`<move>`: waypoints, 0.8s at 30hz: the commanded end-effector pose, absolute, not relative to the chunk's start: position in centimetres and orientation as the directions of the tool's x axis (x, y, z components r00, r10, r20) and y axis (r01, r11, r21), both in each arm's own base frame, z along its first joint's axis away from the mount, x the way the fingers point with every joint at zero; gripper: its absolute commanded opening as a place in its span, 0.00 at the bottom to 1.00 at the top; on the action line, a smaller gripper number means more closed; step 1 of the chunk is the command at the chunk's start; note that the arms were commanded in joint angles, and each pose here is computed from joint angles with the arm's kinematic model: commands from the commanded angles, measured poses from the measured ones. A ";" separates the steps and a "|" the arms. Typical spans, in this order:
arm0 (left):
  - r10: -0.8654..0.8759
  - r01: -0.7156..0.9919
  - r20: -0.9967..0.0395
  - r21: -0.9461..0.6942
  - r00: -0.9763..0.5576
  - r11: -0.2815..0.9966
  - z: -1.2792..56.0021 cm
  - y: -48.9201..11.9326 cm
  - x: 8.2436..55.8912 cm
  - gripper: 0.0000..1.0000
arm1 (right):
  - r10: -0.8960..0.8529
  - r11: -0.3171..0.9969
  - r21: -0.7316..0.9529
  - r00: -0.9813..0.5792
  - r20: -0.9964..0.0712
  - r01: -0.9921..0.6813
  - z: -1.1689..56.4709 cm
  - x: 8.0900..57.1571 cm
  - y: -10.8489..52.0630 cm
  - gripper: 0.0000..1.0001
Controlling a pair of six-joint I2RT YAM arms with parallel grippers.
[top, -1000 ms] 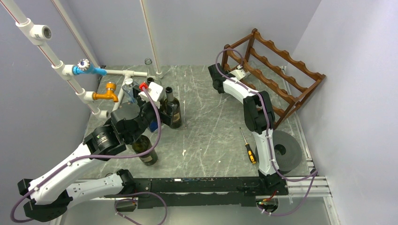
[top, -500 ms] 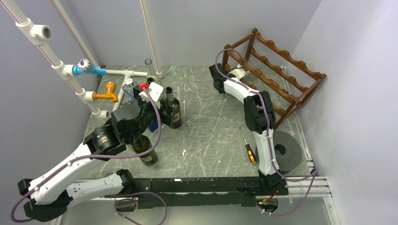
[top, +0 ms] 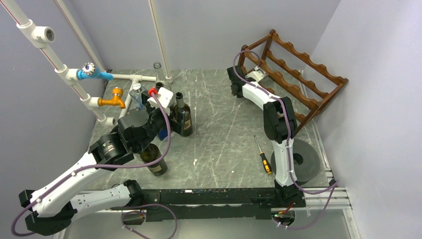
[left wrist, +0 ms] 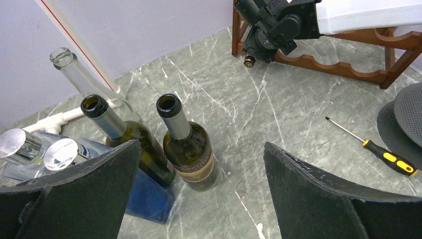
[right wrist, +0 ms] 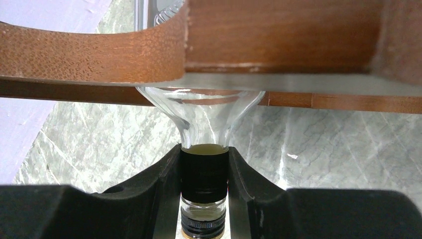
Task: Put the wine bottle on the wine rack
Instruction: Place the wine bottle in the wine rack.
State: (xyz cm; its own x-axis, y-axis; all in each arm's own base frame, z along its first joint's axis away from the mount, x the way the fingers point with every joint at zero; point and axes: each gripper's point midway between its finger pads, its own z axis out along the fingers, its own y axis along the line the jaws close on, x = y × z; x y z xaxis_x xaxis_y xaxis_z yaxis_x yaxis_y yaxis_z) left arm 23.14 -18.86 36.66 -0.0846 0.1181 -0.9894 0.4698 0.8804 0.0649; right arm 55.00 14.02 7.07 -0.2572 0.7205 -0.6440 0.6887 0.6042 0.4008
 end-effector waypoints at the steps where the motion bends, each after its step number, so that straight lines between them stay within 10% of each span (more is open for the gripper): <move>1: 0.068 0.483 -0.995 0.024 -0.074 0.875 38.1 -19.0 22.8 0.99 | 0.749 0.557 0.360 -0.265 -0.608 0.748 5.4 55.2 8.1 0.16; 24: 0.068 0.489 -0.995 0.021 -0.078 0.872 38.0 -19.2 22.8 0.99 | 0.711 0.610 0.340 -0.306 -0.633 0.715 5.8 53.8 9.5 0.72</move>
